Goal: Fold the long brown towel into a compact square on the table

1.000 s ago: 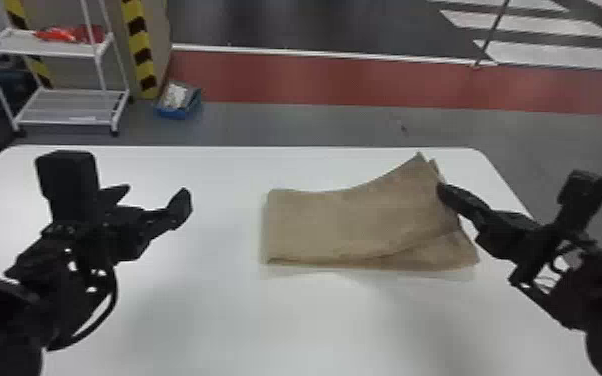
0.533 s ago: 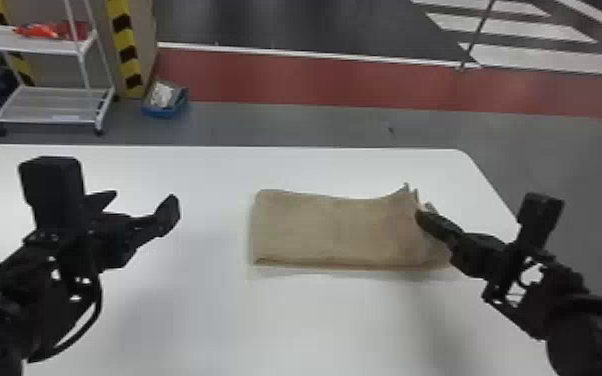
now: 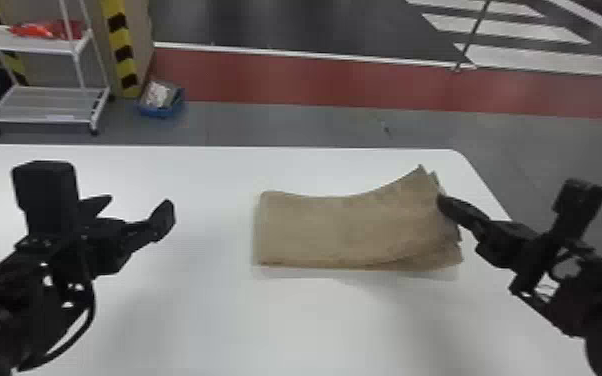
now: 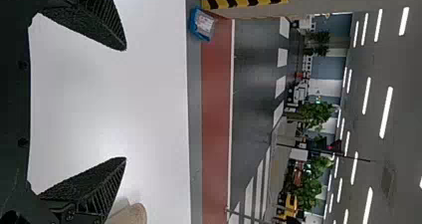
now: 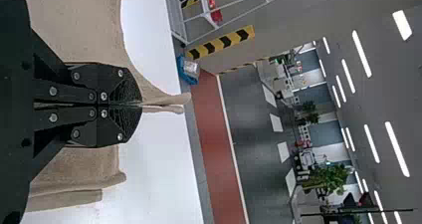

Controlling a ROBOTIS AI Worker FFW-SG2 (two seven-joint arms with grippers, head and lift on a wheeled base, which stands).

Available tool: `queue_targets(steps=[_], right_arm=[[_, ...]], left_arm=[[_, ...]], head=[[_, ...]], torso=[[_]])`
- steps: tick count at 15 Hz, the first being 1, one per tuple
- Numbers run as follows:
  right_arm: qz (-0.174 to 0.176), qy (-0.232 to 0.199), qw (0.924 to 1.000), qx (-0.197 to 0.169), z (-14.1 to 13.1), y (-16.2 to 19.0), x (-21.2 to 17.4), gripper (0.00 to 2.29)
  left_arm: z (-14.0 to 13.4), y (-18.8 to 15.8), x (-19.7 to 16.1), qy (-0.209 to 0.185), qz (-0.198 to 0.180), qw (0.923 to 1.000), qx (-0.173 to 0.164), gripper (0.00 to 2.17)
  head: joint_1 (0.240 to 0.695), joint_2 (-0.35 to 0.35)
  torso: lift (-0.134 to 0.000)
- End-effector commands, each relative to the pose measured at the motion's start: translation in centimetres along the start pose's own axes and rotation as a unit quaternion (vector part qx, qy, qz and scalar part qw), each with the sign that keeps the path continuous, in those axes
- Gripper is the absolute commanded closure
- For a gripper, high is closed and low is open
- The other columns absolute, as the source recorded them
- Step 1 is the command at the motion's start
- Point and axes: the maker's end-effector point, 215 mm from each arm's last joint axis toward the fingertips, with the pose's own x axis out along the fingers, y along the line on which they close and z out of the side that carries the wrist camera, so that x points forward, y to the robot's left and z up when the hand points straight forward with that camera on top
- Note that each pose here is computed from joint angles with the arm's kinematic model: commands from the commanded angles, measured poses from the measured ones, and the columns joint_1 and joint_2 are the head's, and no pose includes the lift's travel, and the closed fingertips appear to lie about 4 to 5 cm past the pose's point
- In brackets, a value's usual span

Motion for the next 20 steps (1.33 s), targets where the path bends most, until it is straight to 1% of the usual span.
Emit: queue_targets(steps=[1, 2, 5, 6, 7, 8, 10, 11, 14, 16, 19, 20], right_arm=[[-0.015, 0.025, 0.9996, 0.004, -2.8, -1.4, 0.7, 1.14], [-0.013, 0.03, 0.9995, 0.007, -3.5, -1.2, 1.2, 1.14], [-0.007, 0.026, 0.9996, 0.004, -3.0, -0.8, 1.4, 1.14], [0.0, 0.018, 0.9998, 0.003, -2.3, -0.2, 1.2, 1.13], [0.008, 0.001, 1.0, 0.0, -0.7, 0.5, 0.7, 1.13], [0.009, -0.009, 0.9999, -0.002, 0.4, 0.6, 0.2, 1.14], [0.006, -0.031, 0.9995, 0.006, 2.9, -0.3, -0.4, 1.14], [0.002, -0.031, 0.9995, 0.003, 3.0, -0.8, -0.5, 1.14], [-0.021, -0.015, 0.9997, 0.007, 0.8, -3.3, 0.2, 1.14], [-0.029, 0.004, 0.9995, 0.011, -1.3, -4.5, 1.3, 1.14], [-0.031, 0.013, 0.9993, 0.018, -2.4, -5.1, 1.4, 1.13], [-0.034, 0.014, 0.9991, 0.019, -2.6, -5.4, 1.3, 1.07]], left_arm=[[-0.1, -0.1, 0.0, 0.001, -0.001, 1.0, 0.001, 0.1], [-0.2, -0.1, 0.0, 0.002, -0.001, 1.0, 0.0, 0.1], [-0.4, 0.2, -0.1, 0.005, 0.002, 1.0, 0.0, 0.1], [-0.6, 0.2, -0.1, 0.008, 0.002, 1.0, 0.001, 0.1], [-0.6, 0.2, -0.1, 0.008, 0.003, 1.0, 0.002, 0.1], [-0.6, 0.3, 0.0, 0.008, 0.005, 0.9999, 0.004, 0.1], [-0.5, 0.2, 0.1, 0.009, 0.004, 0.9999, 0.005, 0.1], [-0.4, 0.2, 0.1, 0.009, 0.005, 0.9999, 0.005, 0.1], [-0.3, 0.6, 0.1, 0.008, 0.007, 0.9999, 0.007, 0.1], [-0.7, 0.6, 0.0, 0.011, 0.007, 0.9999, 0.007, 0.1], [-0.9, 0.7, 0.0, 0.013, 0.008, 0.9998, 0.01, 0.1], [-0.8, 0.9, 0.0, 0.012, 0.01, 0.9998, 0.01, 0.1]], head=[[0.695, -0.192], [0.695, -0.197], [0.695, -0.197], [0.695, -0.193], [0.695, -0.191], [0.695, -0.188], [0.695, -0.184], [0.695, -0.189], [0.695, -0.204], [0.695, -0.216], [0.695, -0.222], [0.695, -0.223]], torso=[[-0.128], [-0.128], [-0.128], [-0.128], [-0.128], [-0.128], [-0.128], [-0.128], [-0.128], [-0.128], [-0.128], [-0.128]])
